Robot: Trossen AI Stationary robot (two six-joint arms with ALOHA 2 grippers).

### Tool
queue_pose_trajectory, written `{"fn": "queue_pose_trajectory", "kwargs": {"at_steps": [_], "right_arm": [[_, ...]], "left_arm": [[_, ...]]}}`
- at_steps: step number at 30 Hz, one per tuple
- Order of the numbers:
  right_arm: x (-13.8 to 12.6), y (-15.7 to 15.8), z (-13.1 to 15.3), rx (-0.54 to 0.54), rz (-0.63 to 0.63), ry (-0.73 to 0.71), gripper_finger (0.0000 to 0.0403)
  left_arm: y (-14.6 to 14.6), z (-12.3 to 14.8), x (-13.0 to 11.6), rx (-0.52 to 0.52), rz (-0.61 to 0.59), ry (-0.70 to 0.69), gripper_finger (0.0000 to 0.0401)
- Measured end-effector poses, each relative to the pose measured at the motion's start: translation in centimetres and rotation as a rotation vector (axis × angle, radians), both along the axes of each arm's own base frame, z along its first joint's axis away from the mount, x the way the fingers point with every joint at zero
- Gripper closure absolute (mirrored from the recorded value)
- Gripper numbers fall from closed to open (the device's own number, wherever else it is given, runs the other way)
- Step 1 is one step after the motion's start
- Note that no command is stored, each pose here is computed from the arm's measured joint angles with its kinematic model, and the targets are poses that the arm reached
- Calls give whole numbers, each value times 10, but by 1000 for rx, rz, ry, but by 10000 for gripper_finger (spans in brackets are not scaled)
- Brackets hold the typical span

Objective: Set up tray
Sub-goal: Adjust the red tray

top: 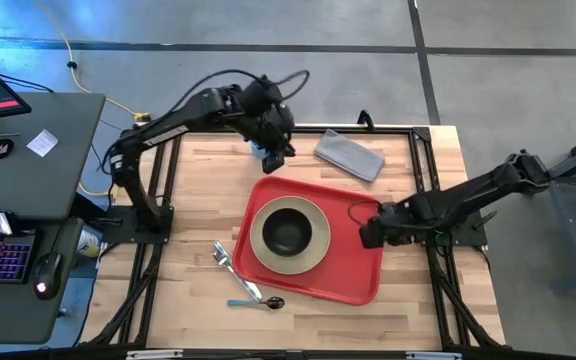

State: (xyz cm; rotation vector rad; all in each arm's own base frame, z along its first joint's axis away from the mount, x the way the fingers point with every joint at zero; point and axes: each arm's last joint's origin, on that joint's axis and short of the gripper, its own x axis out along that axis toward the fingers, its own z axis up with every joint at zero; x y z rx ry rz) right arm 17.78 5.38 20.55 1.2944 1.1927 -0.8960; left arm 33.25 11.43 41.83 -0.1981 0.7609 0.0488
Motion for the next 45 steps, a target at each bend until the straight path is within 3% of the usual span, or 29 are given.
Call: {"fn": "queue_pose_trajectory", "kwargs": {"at_steps": [6, 10, 12, 17, 21, 26, 35, 45], "right_arm": [[6, 17, -15, -17, 5, 64, 189], [10, 24, -24, -22, 17, 105, 207], [10, 28, -27, -27, 36, 113, 212], [7, 42, -31, -69, 98, 98, 212], [5, 47, -45, -58, 122, 30, 210], [1, 45, -64, -6, 111, -40, 210], [-4, 38, -67, -106, 148, -1, 231], [-3, 26, -67, -164, 136, 22, 328]], "left_arm": [[-14, 6, -9, 14, -91, -143, 335], [-27, -8, -32, 8, -79, -207, 380], [-31, -9, -45, 17, -46, -275, 381], [-40, 2, -77, 20, 104, -387, 333], [-50, 13, -87, 36, 187, -441, 308], [-66, 18, -86, 40, 209, -478, 322], [-90, 11, -79, -6, 238, -435, 375], [-99, 9, -80, -3, 259, -410, 336]]}}
